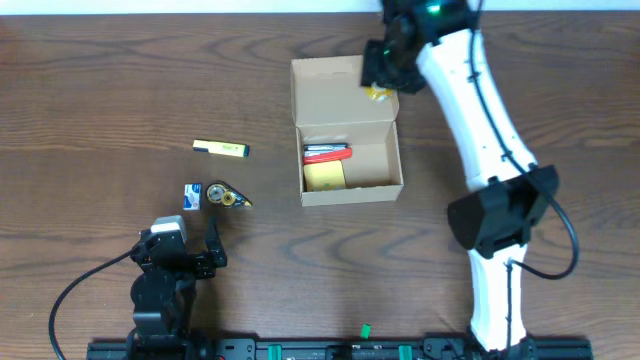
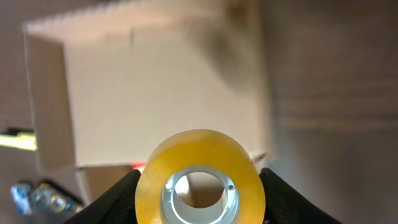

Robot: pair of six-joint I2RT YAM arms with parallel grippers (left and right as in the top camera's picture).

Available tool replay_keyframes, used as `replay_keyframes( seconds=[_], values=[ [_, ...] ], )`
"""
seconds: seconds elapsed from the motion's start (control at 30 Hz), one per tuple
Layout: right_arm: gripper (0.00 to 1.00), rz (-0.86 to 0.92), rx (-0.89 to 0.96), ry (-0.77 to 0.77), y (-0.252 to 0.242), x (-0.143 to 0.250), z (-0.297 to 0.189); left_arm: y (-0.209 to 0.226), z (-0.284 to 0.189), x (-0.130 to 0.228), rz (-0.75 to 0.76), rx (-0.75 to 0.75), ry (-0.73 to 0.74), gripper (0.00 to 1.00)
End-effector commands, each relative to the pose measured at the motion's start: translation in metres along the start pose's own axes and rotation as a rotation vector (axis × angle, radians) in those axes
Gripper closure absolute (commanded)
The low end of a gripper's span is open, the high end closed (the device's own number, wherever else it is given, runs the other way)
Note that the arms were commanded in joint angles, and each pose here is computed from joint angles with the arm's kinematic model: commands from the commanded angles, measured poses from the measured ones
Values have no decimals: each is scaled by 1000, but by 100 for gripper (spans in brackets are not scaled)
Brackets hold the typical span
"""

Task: Pack container
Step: 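Carry the amber tape roll with the right gripper over the box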

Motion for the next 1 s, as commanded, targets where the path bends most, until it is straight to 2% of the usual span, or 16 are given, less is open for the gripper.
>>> replay_keyframes(
  seconds=[0.0, 0.4, 0.83, 0.97],
  values=[
    [99, 73, 40, -18, 11, 13, -8, 3, 3, 8, 11, -20, 18, 5],
    [99, 184, 164, 208, -3, 67, 34, 3, 3, 8, 11, -20, 18, 5],
    [99, 208, 216, 293, -16, 87, 64, 3, 3, 8, 11, -20, 18, 5],
    [99, 115, 196, 277, -16, 82, 69, 3, 3, 8, 11, -20, 18, 5]
  ],
)
Point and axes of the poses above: each gripper's point midway between its finger pads, its own z axis out along the fingers, its own y axis along the line the jaws close on, x = y × z, the point moved 3 cm from there along -z, back along the fingers, and after that the axes turned 2 degrees about z, right-handed, at the moved point
